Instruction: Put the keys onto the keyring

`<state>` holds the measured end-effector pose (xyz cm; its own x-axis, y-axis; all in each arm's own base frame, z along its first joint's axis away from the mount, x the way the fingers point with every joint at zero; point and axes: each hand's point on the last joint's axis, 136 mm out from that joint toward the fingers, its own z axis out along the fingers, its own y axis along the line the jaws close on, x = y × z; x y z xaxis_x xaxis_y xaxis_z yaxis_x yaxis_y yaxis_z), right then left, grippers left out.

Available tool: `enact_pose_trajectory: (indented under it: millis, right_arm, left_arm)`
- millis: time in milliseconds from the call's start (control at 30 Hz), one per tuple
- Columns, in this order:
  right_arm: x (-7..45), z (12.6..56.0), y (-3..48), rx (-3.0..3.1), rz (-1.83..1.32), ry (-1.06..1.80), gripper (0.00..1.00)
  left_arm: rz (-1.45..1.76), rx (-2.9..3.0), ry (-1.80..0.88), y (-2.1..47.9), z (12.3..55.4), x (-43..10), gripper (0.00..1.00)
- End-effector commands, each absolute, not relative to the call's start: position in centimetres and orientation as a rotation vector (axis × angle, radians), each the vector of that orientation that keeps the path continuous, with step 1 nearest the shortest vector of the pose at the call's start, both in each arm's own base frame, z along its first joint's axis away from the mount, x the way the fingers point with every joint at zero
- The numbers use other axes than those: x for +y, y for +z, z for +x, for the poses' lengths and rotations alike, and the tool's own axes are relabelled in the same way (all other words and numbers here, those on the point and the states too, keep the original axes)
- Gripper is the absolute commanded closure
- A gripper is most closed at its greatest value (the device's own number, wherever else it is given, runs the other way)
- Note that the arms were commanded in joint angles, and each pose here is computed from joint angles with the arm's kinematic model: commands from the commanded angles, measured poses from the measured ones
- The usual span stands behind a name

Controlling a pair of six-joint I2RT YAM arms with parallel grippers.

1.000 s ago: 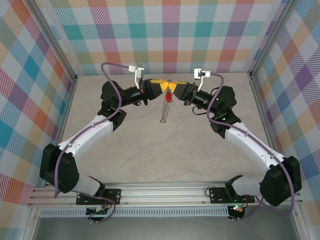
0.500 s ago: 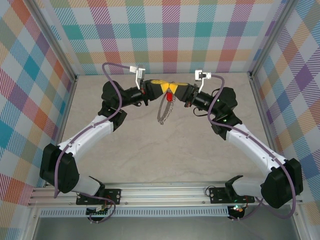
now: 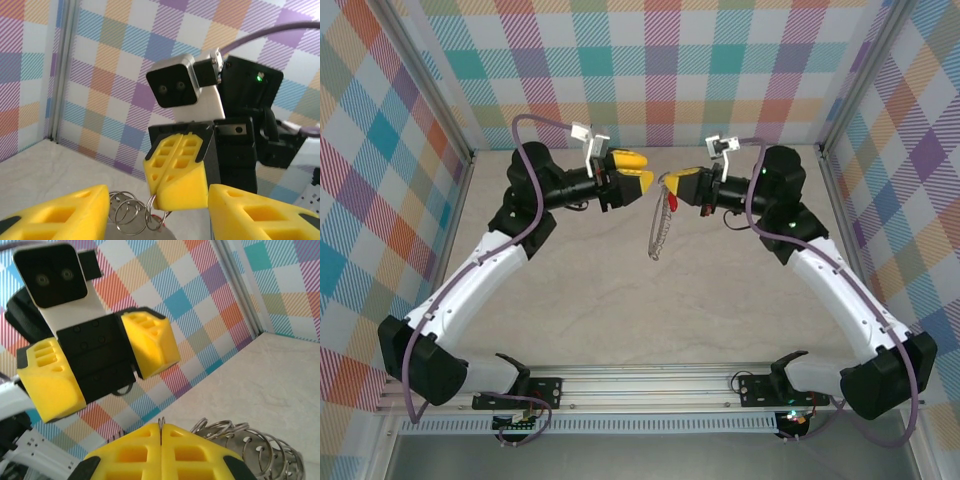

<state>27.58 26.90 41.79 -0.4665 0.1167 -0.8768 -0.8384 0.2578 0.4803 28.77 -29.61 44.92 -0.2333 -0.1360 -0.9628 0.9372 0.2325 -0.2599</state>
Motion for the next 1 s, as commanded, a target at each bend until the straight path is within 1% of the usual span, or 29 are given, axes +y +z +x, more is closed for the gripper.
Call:
enact_pose_trajectory:
  millis: [0, 67, 233, 267, 467, 967]
  right_arm:
    - [26.4, 25.6, 42.1, 1.633, -0.841, 1.313, 1.0]
    - [26.1, 25.4, 42.2, 1.63, -0.878, 1.317, 1.0]
    - [25.5, 25.5, 42.3, 1.624, -0.91, 1.351, 1.0]
    - [25.5, 25.6, 42.3, 1.625, -0.911, 1.355, 1.0]
    - [25.9, 26.5, 41.7, 1.638, -0.893, 1.383, 1.0]
    - [26.3, 27.2, 41.5, 1.627, -0.874, 1.423, 1.0]
  left_arm:
    - [0.946, 1.466, -1.195, 43.6, 28.1, -29.4, 0.45]
    - [0.993, 1.475, -1.207, 43.4, 27.9, -29.5, 0.45]
    - [1.098, 1.49, -1.27, 43.0, 27.3, -30.0, 0.63]
    - [1.119, 1.484, -1.292, 43.1, 27.0, -30.1, 0.65]
    - [1.163, 1.513, -1.37, 42.3, 26.7, -30.8, 0.66]
    - [1.154, 1.523, -1.388, 41.8, 27.5, -31.5, 0.67]
